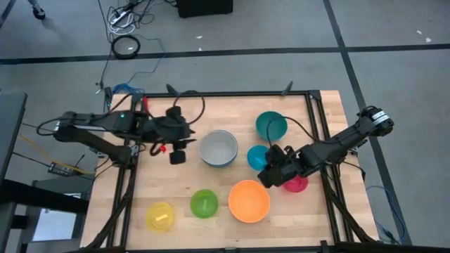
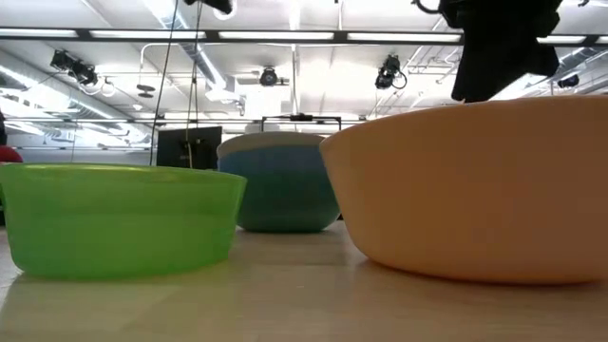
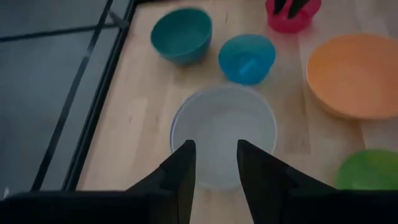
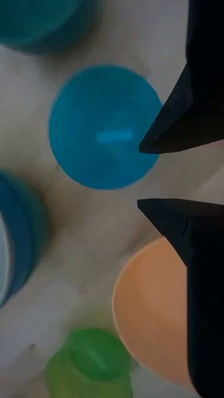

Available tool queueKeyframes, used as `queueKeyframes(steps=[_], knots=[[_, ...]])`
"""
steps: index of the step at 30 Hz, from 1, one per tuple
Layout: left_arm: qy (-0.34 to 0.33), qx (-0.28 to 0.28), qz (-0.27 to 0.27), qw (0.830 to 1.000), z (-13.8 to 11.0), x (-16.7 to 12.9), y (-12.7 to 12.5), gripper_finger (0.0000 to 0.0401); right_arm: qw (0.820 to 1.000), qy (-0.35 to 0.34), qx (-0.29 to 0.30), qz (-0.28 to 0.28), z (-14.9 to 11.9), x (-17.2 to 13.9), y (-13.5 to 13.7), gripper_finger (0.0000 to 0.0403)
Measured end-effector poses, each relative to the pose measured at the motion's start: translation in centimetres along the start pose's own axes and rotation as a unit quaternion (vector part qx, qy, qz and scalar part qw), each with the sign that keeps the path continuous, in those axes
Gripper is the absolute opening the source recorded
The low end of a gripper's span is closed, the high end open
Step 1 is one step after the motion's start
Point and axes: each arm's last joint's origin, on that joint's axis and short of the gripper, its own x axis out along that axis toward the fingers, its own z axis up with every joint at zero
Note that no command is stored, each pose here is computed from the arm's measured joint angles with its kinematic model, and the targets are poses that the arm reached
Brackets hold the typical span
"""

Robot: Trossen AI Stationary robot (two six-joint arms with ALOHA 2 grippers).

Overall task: Nest bowls inside each other
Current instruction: Stack the orange bowl on top of the gray bowl

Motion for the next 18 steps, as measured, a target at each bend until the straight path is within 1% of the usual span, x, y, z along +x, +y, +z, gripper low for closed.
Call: queueKeyframes(steps=[2,4,7,9,15,18], knots=[[0.005,-0.007,0.001,1.0,-0.3,-0.5,0.2,0.0127,1.0,0.01,0.002,0.013,-0.2,0.3,0.1,0.0114],[0.014,-0.014,0.002,1.0,-0.7,-1.0,0.4,0.0127,0.999,0.013,-0.01,0.027,-0.3,0.5,0.2,0.0114],[0.026,-0.024,0.003,0.999,-1.2,-1.4,0.6,0.0127,0.997,-0.008,-0.055,0.053,-0.6,0.3,0.9,0.0114],[0.037,-0.031,0.002,0.999,-1.5,-1.7,0.6,0.0127,0.995,-0.025,-0.071,0.062,-0.7,0.1,1.2,0.0114],[0.028,-0.038,-0.008,0.999,-1.9,-2.8,0.4,0.0127,0.994,-0.021,-0.08,0.069,-1.1,-0.1,1.4,0.0114],[0.032,-0.046,-0.011,0.998,-2.4,-3.5,0.5,0.0127,0.993,0.004,-0.083,0.082,-1.3,-0.2,1.5,0.0114]])
